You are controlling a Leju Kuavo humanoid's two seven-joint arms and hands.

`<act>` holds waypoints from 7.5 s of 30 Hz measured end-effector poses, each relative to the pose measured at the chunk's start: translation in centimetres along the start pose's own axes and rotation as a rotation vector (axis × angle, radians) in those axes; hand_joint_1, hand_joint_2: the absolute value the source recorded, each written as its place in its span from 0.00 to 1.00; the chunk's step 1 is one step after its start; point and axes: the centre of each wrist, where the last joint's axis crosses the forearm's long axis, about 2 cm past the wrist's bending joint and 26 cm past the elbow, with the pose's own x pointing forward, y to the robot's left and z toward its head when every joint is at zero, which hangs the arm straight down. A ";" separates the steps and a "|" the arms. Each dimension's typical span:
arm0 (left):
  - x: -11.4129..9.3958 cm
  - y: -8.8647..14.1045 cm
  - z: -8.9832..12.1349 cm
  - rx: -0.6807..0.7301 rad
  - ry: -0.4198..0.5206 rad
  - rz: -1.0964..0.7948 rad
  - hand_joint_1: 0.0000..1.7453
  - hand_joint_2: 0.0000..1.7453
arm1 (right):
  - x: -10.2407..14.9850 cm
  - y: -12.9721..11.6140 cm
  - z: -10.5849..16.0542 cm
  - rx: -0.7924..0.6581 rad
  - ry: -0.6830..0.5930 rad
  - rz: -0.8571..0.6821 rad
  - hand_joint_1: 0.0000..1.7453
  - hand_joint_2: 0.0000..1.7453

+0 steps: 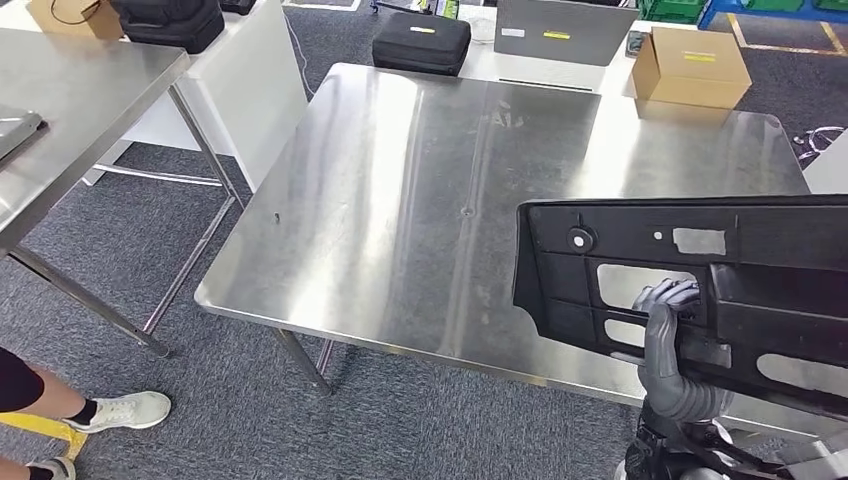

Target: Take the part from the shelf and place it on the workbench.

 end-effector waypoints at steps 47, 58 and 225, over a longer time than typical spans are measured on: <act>2.9 -1.1 -0.9 -0.023 -0.084 -0.039 0.00 1.00 | -7.4 9.0 -6.1 0.573 0.072 0.418 0.95 1.00; 4.1 -1.2 -1.3 -0.032 -0.131 -0.024 0.00 1.00 | -10.9 14.0 -12.6 0.660 -0.049 0.966 0.95 1.00; 2.5 -2.0 -0.6 0.035 -0.116 -0.045 0.00 0.00 | -1.1 3.4 -2.1 0.511 0.067 -0.464 0.00 0.00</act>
